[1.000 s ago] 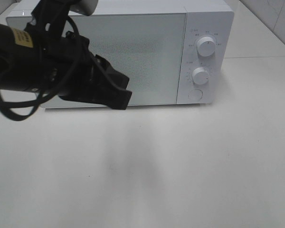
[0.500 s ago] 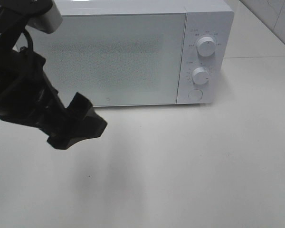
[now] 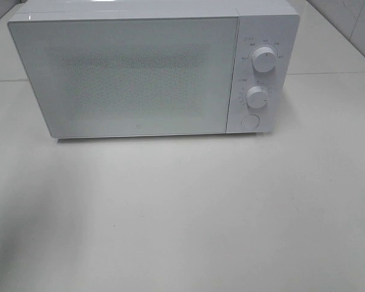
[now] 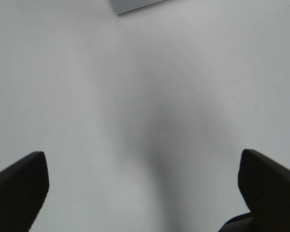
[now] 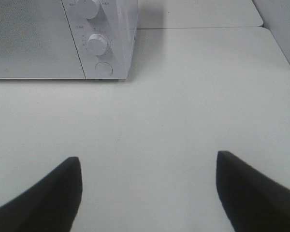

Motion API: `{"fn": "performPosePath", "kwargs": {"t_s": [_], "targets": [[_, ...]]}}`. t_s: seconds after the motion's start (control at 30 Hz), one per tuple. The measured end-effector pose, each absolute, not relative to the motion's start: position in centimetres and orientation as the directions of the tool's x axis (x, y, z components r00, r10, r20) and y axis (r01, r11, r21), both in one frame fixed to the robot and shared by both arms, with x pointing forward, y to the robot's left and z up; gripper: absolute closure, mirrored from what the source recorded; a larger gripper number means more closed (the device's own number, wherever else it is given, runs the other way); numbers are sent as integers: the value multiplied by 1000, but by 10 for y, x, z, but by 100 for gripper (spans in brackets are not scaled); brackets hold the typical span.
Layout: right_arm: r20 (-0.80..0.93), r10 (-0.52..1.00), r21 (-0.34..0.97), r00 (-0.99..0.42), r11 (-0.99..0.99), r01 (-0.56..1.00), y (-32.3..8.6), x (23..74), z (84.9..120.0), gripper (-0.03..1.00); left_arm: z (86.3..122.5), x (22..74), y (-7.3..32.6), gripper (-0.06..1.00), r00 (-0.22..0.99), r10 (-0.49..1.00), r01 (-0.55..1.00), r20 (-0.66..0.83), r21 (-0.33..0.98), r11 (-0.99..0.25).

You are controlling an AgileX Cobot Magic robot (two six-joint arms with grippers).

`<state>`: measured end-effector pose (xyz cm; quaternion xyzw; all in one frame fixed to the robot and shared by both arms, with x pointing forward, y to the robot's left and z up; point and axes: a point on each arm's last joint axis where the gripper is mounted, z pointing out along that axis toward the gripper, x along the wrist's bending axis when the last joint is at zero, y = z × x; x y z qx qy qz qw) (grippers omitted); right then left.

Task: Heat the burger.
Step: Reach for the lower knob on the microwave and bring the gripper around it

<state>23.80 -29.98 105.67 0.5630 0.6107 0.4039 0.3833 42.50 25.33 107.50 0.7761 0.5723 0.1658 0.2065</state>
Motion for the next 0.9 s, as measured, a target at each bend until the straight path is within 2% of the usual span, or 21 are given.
{"fn": "performPosePath", "kwargs": {"t_s": [0.07,0.13,0.23,0.33,0.53,0.6,0.7,0.9], "targets": [[-13,997,925,-72,40,378,-300,238,1057,21,1075,422,261,-4,262,965,828,22,508,-237],[-13,997,925,-72,40,378,-300,238,1057,21,1075,405,287,-4,157,988,849,11,509,-141],[-13,997,925,-72,40,378,-300,238,1057,21,1067,386,299,-4,99,995,864,9,495,-90],[-13,997,925,-72,40,378,-300,238,1057,21,1064,379,300,-4,88,996,868,8,491,-80],[-13,997,925,-72,40,378,-300,238,1057,21,1055,327,301,-4,54,999,848,0,529,-46],[-13,997,925,-72,40,378,-300,238,1057,21,1052,297,299,-4,52,999,792,8,609,-46],[-13,997,925,-72,40,378,-300,238,1057,21,1054,283,299,-4,51,999,736,17,676,-49],[-13,997,925,-72,40,378,-300,238,1057,21,1058,265,298,-4,49,998,658,26,751,-52]]}}
